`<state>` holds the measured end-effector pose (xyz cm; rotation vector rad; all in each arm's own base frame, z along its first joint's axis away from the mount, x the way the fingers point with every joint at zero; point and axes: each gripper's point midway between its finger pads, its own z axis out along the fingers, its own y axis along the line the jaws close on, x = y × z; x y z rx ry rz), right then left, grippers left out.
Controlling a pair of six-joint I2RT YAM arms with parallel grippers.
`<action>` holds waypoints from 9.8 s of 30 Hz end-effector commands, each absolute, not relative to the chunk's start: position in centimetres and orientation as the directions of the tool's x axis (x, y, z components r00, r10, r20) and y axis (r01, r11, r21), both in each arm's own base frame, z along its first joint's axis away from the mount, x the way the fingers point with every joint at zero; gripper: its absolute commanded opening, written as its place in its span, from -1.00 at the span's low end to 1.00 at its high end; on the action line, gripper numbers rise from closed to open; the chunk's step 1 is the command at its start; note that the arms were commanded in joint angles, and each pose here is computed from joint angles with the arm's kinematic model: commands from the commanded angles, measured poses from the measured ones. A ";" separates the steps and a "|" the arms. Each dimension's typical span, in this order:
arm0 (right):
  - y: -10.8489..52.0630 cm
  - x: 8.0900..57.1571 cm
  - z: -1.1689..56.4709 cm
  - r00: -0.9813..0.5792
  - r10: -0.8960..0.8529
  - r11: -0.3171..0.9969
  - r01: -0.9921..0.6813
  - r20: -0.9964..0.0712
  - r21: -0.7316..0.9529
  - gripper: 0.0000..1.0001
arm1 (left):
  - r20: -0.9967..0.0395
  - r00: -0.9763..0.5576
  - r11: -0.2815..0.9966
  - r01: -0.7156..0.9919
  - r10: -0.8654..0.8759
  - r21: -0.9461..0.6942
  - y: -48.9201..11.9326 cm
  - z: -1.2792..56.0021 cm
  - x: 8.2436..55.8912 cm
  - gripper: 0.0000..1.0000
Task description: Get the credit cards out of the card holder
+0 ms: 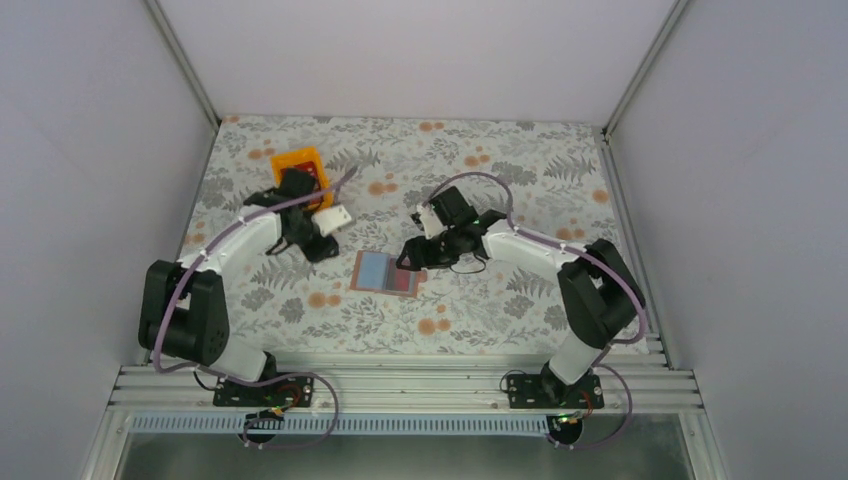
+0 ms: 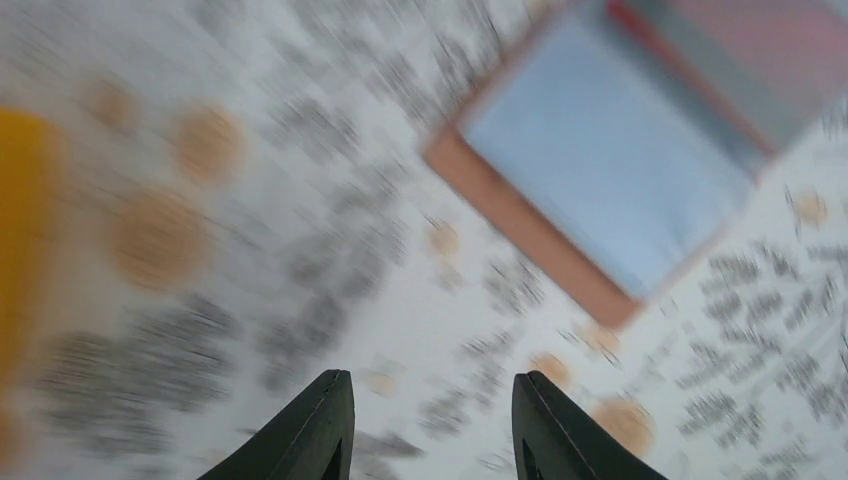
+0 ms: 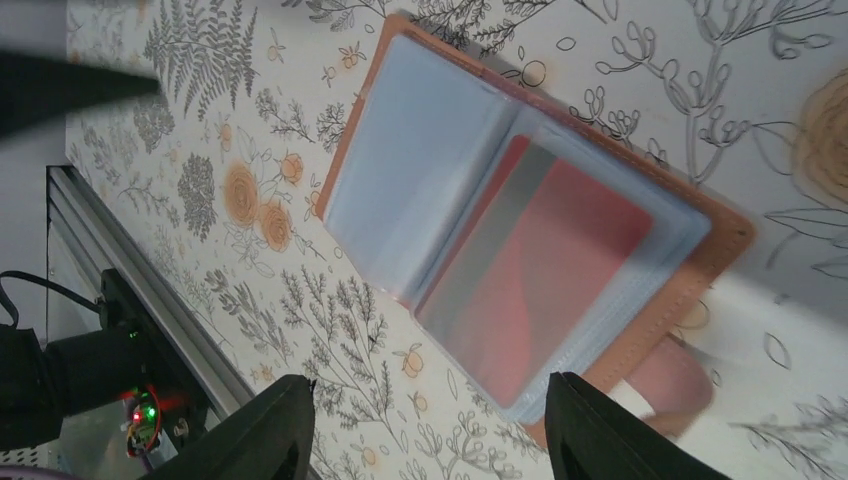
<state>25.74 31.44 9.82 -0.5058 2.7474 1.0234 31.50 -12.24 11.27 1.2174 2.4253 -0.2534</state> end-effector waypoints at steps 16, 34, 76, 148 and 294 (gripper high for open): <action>32.9 25.6 2.8 -0.961 -0.237 0.741 -0.273 -0.142 0.614 0.14 | -0.374 -0.494 0.480 0.867 0.785 -0.137 -15.8 0.8 26.1 -0.10; 36.0 26.8 5.1 -0.943 -0.271 0.641 -0.326 -0.192 0.695 -0.34 | -0.353 -0.511 0.470 0.860 0.784 -0.201 -16.2 -0.7 24.6 -0.11; 38.1 27.4 8.1 -0.875 -0.370 0.725 -0.481 -0.310 0.493 -0.51 | -0.346 -0.513 0.478 0.858 0.785 -0.188 -16.0 -0.8 24.7 -0.11; 36.1 32.6 29.9 -0.637 -0.107 0.723 -0.576 -0.763 0.380 -0.92 | -0.861 -0.461 0.404 0.844 0.212 -0.352 -22.0 29.7 32.9 1.00; 38.9 22.3 43.3 -0.242 -0.031 0.125 -0.964 -0.970 0.237 -0.01 | -0.972 -0.056 0.200 0.980 0.228 -0.010 -20.2 44.1 25.1 -0.95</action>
